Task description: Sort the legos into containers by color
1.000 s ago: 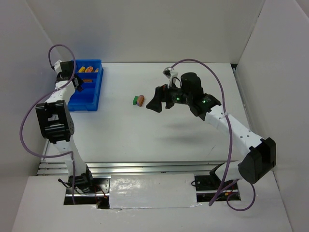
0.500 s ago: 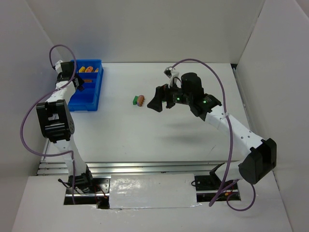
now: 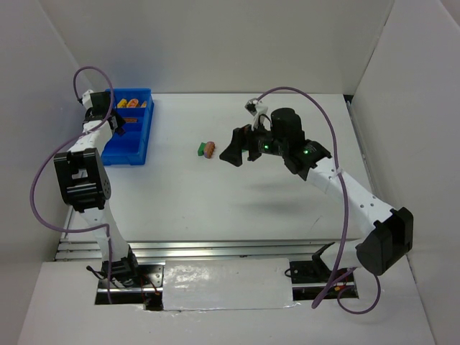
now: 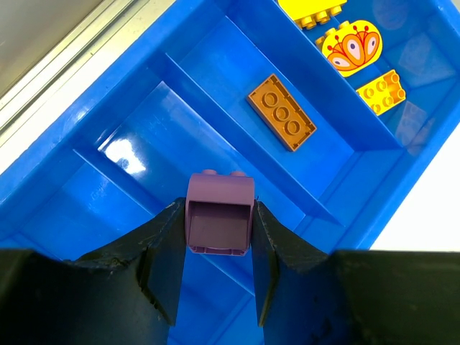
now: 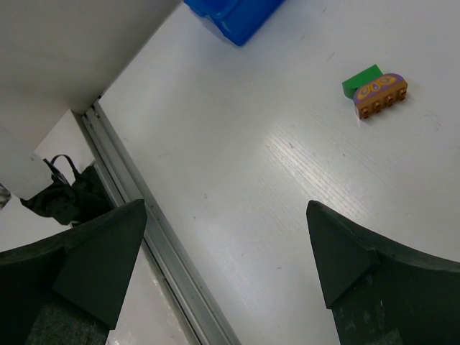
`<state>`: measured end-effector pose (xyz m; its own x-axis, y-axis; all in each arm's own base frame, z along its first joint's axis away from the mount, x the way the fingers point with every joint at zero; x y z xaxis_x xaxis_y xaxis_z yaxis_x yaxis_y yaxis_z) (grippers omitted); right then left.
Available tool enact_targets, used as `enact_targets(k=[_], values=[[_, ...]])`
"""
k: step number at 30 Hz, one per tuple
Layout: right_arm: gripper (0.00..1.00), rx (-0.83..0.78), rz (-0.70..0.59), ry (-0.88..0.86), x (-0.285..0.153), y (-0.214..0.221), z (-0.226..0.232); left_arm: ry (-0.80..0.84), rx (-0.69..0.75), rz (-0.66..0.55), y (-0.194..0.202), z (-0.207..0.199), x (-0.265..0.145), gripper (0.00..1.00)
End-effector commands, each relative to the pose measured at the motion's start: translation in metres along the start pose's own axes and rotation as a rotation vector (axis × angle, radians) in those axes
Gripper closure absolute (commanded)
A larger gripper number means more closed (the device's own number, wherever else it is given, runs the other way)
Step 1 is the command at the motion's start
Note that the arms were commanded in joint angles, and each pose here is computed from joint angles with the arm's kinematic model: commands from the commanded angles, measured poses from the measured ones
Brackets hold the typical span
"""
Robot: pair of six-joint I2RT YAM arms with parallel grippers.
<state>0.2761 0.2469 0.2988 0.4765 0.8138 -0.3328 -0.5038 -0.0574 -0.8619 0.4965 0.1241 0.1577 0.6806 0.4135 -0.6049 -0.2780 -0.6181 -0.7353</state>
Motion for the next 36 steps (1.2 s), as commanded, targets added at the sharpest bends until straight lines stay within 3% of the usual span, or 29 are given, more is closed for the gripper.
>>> enact_targets(k=[1, 15, 17, 18, 21, 25, 30, 33, 36], values=[[0.0, -0.043, -0.07, -0.022, -0.015, -0.016, 0.01, 0.012, -0.021, -0.046, -0.012, -0.003, -0.002, 1.0], [0.0, -0.04, -0.049, -0.055, -0.014, -0.013, 0.014, 0.049, -0.072, -0.037, -0.004, -0.006, 0.023, 0.97], [0.0, -0.044, -0.046, -0.054, -0.014, -0.013, 0.014, 0.05, -0.081, -0.031, -0.002, -0.006, 0.024, 0.82], [0.0, -0.044, -0.045, -0.049, -0.013, -0.013, 0.012, 0.05, -0.081, -0.036, -0.003, -0.006, 0.025, 0.65], [0.0, -0.043, -0.039, -0.047, -0.012, -0.012, 0.012, 0.054, -0.084, -0.047, -0.008, -0.009, 0.024, 0.32], [0.0, -0.038, -0.03, -0.05, -0.008, -0.013, 0.01, 0.072, -0.096, -0.059, -0.022, -0.015, 0.009, 0.0], [0.0, -0.013, -0.011, -0.06, 0.003, -0.013, 0.007, 0.145, -0.095, -0.122, -0.07, -0.036, -0.043, 0.0], [0.0, 0.032, -0.014, 0.002, 0.011, -0.012, -0.003, 0.176, -0.023, -0.128, -0.083, -0.056, -0.075, 0.01], [0.0, 0.071, -0.03, 0.129, 0.017, -0.014, -0.021, 0.212, 0.082, -0.102, -0.066, -0.086, -0.101, 0.0]])
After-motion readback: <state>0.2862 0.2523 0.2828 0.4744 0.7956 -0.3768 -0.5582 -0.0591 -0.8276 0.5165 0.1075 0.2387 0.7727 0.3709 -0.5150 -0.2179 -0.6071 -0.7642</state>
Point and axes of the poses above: each gripper's point midway between its finger pads, its own x axis out along the fingers, its own z axis along the line the jaws close on, y = z × x, the point moved 5 cm from there along -x, back along the fingers, and after that the axes turned 2 degrees about -x, right-handed, at the moved point
